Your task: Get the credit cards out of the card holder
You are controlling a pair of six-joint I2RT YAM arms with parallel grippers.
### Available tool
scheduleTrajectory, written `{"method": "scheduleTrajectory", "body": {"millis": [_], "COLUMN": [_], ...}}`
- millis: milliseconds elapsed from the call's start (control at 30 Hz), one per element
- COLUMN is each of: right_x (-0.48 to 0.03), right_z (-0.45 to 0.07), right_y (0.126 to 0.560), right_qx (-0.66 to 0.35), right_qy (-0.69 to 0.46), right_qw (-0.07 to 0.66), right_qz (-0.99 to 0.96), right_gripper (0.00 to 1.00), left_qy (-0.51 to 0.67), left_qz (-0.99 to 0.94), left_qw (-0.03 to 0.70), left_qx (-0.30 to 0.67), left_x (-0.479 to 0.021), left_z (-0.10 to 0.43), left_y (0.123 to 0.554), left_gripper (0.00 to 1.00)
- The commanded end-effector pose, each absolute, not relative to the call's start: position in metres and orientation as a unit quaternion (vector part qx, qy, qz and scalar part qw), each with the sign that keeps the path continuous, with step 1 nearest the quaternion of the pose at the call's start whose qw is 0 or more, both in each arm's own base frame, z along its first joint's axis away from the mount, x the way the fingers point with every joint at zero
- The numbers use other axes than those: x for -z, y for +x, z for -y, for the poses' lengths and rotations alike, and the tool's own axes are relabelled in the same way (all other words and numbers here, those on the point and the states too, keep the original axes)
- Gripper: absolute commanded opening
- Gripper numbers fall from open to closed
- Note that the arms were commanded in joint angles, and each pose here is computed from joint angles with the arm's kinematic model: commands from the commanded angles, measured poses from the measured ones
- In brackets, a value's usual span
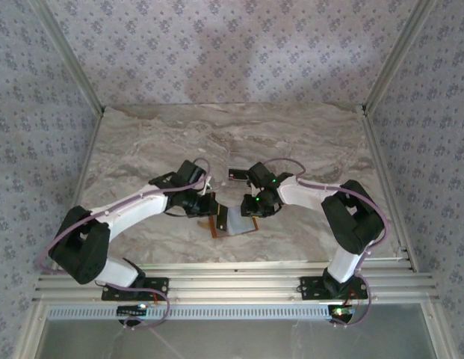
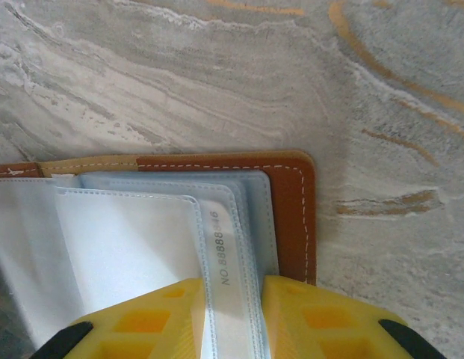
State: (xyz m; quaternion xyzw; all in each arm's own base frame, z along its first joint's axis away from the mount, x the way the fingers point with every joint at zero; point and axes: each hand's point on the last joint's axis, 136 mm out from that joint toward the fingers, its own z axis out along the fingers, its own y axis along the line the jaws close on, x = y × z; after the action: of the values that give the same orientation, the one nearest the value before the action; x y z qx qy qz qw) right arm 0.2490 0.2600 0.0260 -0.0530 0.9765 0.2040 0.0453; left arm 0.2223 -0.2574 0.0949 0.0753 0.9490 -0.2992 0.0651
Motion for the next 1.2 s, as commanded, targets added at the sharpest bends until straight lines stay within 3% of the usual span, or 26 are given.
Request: {"method": "scheduleTrajectory", "body": {"millis": [0, 633, 1167], "right_x": [-0.014, -0.042, -0.085], "right_z": [-0.244, -0.237, -0.155], "right_y": [0.234, 0.239, 0.243], "right_qx": [-0.161, -0.164, -0.145], "right_qy": [-0.046, -0.054, 0.012], "right_qw": [0.014, 0.033, 0.082], "right_qz": [-0.986, -0.984, -0.986], "right_gripper": [0.29, 0.29, 0.29], "left_qy": [0.163, 0.597, 0.726], "left_qz": [-0.956, -0.795, -0.684], "left_qw": [0.033, -0.009, 0.023], "left_qx": [0.242, 0.104, 0.071], "left_x": [-0.093, -0.126, -0.153], "left_z": [0.242, 0.251, 0.287], "left_y": [0.209, 0.216, 0.282], "left_gripper": [0.01, 0.0, 0.0]}}
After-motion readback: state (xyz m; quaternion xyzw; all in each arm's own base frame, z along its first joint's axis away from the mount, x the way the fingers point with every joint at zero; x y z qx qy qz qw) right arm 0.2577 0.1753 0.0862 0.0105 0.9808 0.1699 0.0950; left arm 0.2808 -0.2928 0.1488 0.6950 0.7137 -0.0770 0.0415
